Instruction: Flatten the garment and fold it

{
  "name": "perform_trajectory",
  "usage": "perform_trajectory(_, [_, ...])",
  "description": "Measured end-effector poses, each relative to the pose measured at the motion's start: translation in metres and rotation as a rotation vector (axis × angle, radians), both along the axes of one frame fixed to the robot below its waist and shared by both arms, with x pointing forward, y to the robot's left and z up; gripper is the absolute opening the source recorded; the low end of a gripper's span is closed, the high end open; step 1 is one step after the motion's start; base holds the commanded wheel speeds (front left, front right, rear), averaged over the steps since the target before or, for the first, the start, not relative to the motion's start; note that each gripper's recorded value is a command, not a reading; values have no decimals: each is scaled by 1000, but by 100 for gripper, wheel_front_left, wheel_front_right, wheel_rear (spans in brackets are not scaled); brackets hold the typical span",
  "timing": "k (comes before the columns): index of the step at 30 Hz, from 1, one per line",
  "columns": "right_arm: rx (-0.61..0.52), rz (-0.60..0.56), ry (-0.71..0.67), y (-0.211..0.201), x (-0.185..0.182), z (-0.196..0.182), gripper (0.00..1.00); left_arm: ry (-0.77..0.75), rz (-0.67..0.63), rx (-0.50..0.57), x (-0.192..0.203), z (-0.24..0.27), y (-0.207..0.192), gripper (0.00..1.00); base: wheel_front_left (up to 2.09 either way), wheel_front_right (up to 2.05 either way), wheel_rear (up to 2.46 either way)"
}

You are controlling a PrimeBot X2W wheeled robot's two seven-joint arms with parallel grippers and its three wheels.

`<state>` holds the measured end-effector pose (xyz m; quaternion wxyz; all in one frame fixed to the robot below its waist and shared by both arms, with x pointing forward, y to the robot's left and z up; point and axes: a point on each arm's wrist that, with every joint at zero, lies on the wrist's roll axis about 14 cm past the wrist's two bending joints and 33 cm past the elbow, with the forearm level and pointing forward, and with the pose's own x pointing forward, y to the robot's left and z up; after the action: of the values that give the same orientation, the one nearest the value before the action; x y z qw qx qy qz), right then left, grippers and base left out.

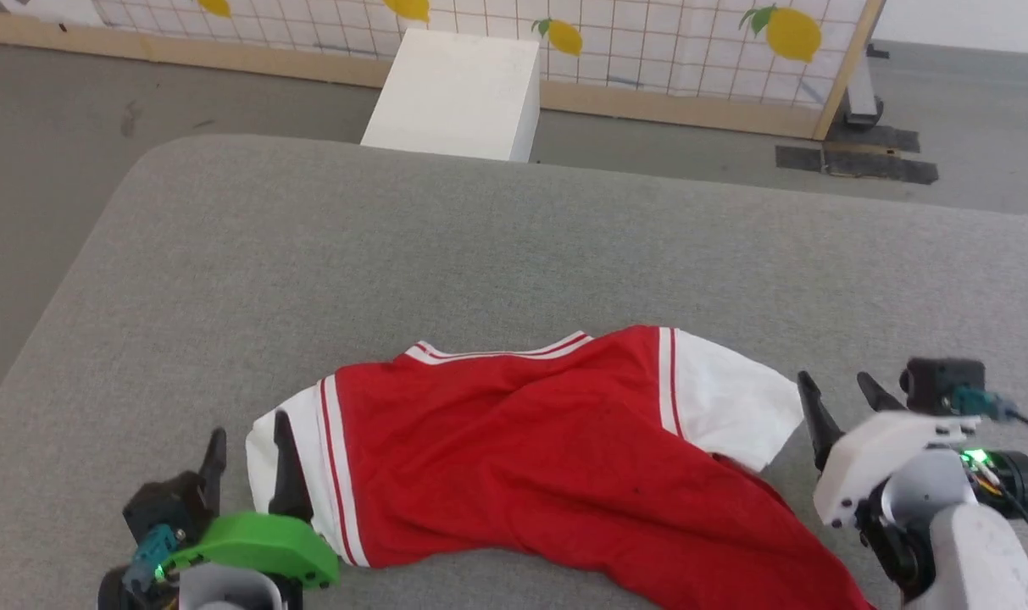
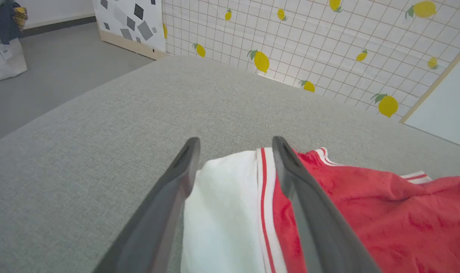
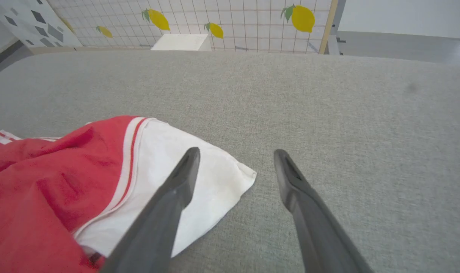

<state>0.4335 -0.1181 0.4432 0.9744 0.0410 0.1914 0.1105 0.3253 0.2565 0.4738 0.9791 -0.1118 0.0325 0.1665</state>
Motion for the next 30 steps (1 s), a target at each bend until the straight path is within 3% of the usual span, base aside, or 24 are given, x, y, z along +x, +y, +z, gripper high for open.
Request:
perform_trajectory(6, [-37,30,267,8,6,-42,100,-128,16,59,11,35,4,100,0,0,0])
perform_trajectory(15, [-117,99,510,24,11,-72,100,-120,30,75,10,28,11,100,0,0,0])
perform_trajectory(16, [-124,106,527,25,10,-74,56,-114,35,74,8,25,13,100,0,0,0])
perform_trajectory(18, [-135,115,542,26,10,-74,3,-107,36,81,7,24,15,100,0,0,0])
perform_trajectory(30, [-24,-6,237,-5,8,-23,0,29,40,36,-5,-16,20,100,0,0,0])
